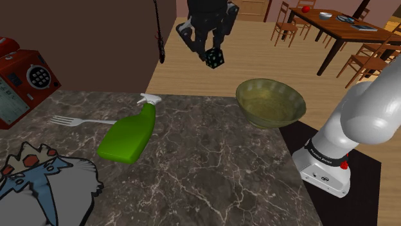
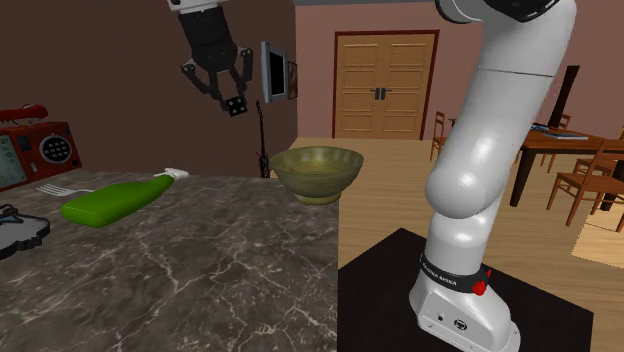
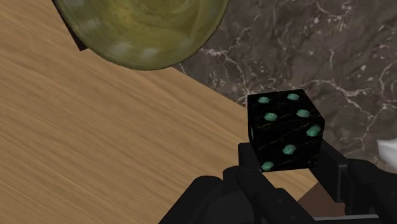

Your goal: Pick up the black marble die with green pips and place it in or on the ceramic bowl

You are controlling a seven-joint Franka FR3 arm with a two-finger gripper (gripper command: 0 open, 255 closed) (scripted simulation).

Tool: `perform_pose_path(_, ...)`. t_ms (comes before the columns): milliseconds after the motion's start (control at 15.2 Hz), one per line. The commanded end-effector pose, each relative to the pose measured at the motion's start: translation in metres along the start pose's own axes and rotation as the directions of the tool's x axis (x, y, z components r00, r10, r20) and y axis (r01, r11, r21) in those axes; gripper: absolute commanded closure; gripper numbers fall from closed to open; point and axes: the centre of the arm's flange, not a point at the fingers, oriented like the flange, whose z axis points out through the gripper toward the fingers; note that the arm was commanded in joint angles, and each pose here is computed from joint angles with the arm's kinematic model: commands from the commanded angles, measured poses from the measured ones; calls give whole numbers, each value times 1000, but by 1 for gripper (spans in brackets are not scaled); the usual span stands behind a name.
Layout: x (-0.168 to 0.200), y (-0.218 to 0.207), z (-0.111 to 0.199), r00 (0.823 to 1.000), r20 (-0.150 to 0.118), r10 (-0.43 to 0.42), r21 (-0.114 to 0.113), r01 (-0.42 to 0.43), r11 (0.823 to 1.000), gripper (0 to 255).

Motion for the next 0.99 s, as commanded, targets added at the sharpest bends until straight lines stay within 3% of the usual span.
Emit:
perform_pose_path(0,-17,20,2,1000,1,1,2,-1,1000,255)
perform_pose_path(726,-119,132,10,1000,1,1,2,-1,1000,255)
perform_pose_path(924,-122,128,25,1000,1,1,2,-1,1000,255)
